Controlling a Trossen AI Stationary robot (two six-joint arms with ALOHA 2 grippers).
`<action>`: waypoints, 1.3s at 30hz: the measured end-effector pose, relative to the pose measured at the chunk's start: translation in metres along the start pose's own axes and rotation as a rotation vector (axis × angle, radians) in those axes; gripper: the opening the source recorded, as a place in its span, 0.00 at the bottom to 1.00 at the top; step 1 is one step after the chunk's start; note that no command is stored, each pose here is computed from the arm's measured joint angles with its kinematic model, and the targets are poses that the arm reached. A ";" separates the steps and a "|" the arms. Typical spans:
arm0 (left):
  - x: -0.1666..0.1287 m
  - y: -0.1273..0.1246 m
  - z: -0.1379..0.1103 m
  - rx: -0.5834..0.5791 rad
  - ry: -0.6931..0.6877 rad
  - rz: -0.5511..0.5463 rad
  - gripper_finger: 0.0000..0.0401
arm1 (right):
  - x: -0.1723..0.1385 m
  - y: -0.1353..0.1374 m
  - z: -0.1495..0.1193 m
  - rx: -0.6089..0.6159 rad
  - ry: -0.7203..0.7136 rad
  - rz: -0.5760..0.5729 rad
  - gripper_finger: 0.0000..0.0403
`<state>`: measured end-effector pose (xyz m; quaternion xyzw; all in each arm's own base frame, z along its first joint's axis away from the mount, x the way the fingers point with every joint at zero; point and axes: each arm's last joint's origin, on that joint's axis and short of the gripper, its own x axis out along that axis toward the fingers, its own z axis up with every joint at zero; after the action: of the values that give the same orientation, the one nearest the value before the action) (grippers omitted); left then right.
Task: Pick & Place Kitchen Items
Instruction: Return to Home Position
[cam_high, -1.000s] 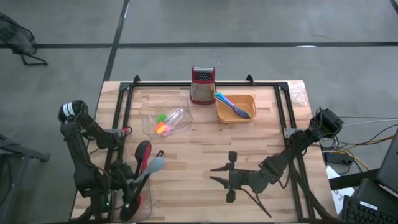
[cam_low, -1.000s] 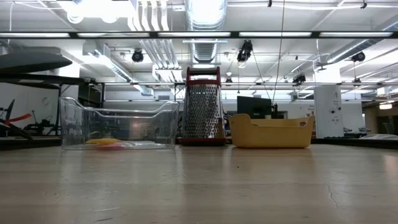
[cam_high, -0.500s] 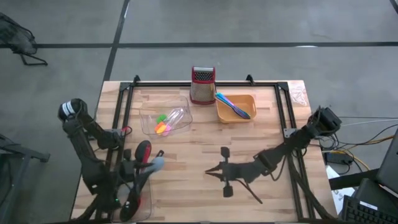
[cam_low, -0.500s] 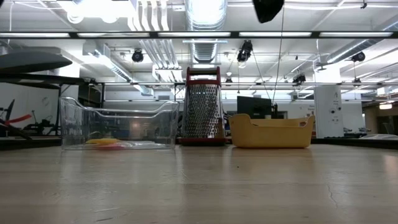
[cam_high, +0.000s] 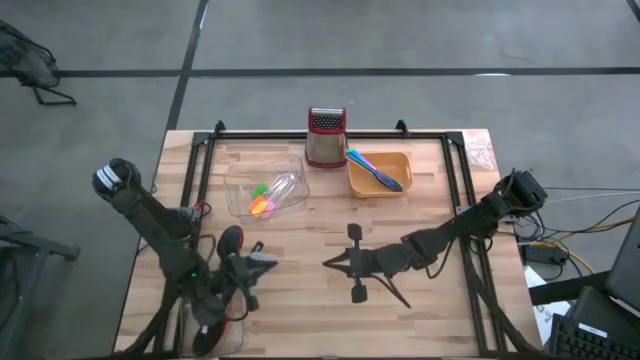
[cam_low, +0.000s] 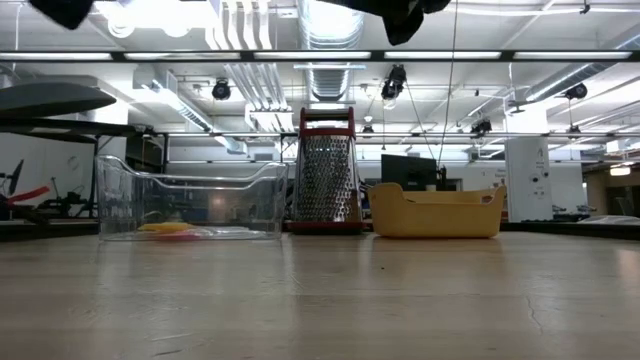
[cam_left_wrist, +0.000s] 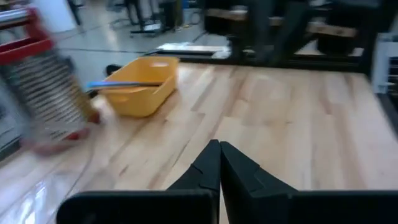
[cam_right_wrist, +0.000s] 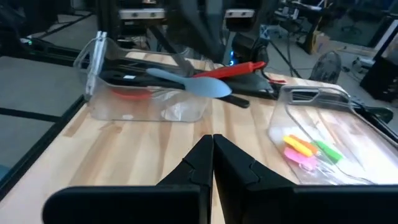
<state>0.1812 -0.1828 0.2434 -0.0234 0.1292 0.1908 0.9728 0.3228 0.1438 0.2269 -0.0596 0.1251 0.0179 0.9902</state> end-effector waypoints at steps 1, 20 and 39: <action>0.004 -0.002 0.002 0.006 -0.004 -0.022 0.01 | 0.000 -0.001 0.000 0.000 -0.003 -0.001 0.02; 0.076 0.042 0.007 0.096 -0.186 -0.473 0.01 | -0.009 -0.019 -0.032 0.003 -0.106 0.091 0.02; 0.033 0.133 -0.030 0.096 -0.347 -0.432 0.06 | -0.092 -0.068 -0.056 0.017 -0.138 -0.062 0.02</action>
<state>0.1531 -0.0505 0.2068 0.0287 -0.0384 -0.0262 0.9985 0.2239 0.0681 0.2040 -0.0538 0.0549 -0.0100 0.9970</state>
